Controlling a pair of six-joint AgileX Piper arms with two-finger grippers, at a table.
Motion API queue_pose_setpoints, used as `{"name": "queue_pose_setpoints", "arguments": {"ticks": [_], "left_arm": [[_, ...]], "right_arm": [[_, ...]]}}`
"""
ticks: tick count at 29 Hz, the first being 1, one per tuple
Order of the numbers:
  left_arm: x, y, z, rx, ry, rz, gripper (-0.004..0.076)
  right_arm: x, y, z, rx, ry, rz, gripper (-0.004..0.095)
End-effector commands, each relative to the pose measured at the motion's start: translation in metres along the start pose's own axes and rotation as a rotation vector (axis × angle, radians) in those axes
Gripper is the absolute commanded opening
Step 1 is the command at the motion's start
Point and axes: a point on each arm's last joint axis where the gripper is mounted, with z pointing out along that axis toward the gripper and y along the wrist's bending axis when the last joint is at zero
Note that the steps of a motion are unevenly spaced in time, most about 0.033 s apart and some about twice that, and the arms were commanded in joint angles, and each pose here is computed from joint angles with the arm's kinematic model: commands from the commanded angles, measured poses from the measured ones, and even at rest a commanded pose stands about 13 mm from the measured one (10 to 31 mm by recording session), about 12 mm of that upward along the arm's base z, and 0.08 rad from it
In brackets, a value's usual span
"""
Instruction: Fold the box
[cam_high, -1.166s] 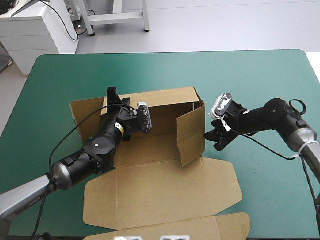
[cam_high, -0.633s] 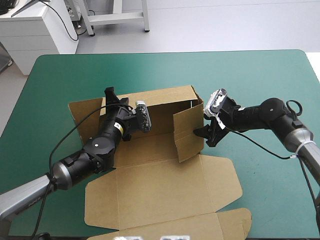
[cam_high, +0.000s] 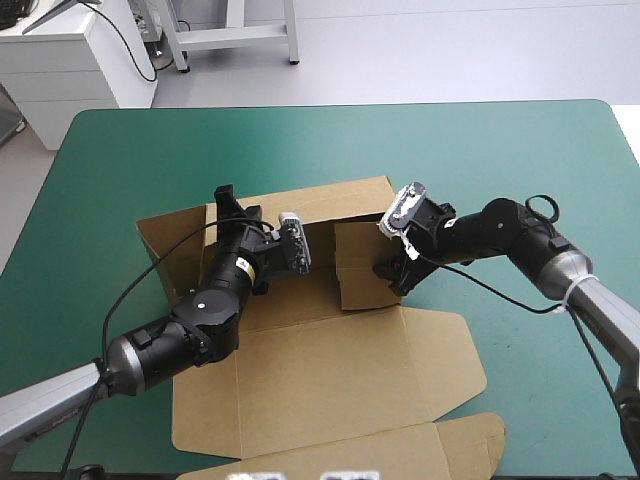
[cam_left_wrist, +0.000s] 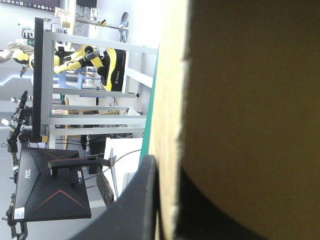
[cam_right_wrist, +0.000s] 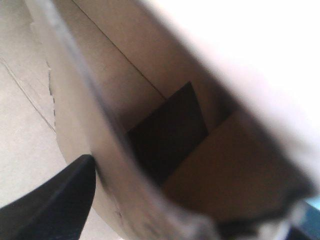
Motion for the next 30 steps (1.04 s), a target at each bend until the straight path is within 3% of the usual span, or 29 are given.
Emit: {"name": "queue_pose_setpoints", "arguments": {"ticks": [1, 5, 8, 15, 20, 23, 30], "left_arm": [[-0.002, 0.009, -0.009, -0.017, -0.009, -0.051, -0.0007], [-0.001, 0.002, -0.009, 0.024, -0.020, -0.078, -0.0008], [-0.007, -0.001, -0.009, 0.057, -0.074, -0.098, -0.0008], [-0.010, 0.000, -0.008, 0.046, -0.108, -0.100, -0.0008], [-0.009, 0.001, -0.008, 0.041, -0.097, -0.100, -0.0008], [-0.009, 0.001, -0.008, 0.040, -0.094, -0.100, -0.0008], [-0.009, 0.001, -0.008, 0.037, -0.095, -0.095, -0.0008]], "right_arm": [[-0.011, -0.006, -0.014, 0.080, -0.052, -0.001, 0.0673], [-0.008, -0.012, -0.015, 0.152, -0.009, -0.005, 0.0673], [-0.008, -0.013, -0.016, 0.160, -0.005, 0.018, 0.0673], [-0.018, -0.001, -0.015, 0.014, -0.103, 0.103, 0.0669], [-0.018, 0.000, -0.015, 0.000, -0.100, 0.103, 0.0635], [-0.017, 0.001, -0.015, -0.010, -0.088, 0.090, 0.0538], [-0.015, 0.005, -0.015, -0.046, -0.064, 0.081, 0.0105]]}}
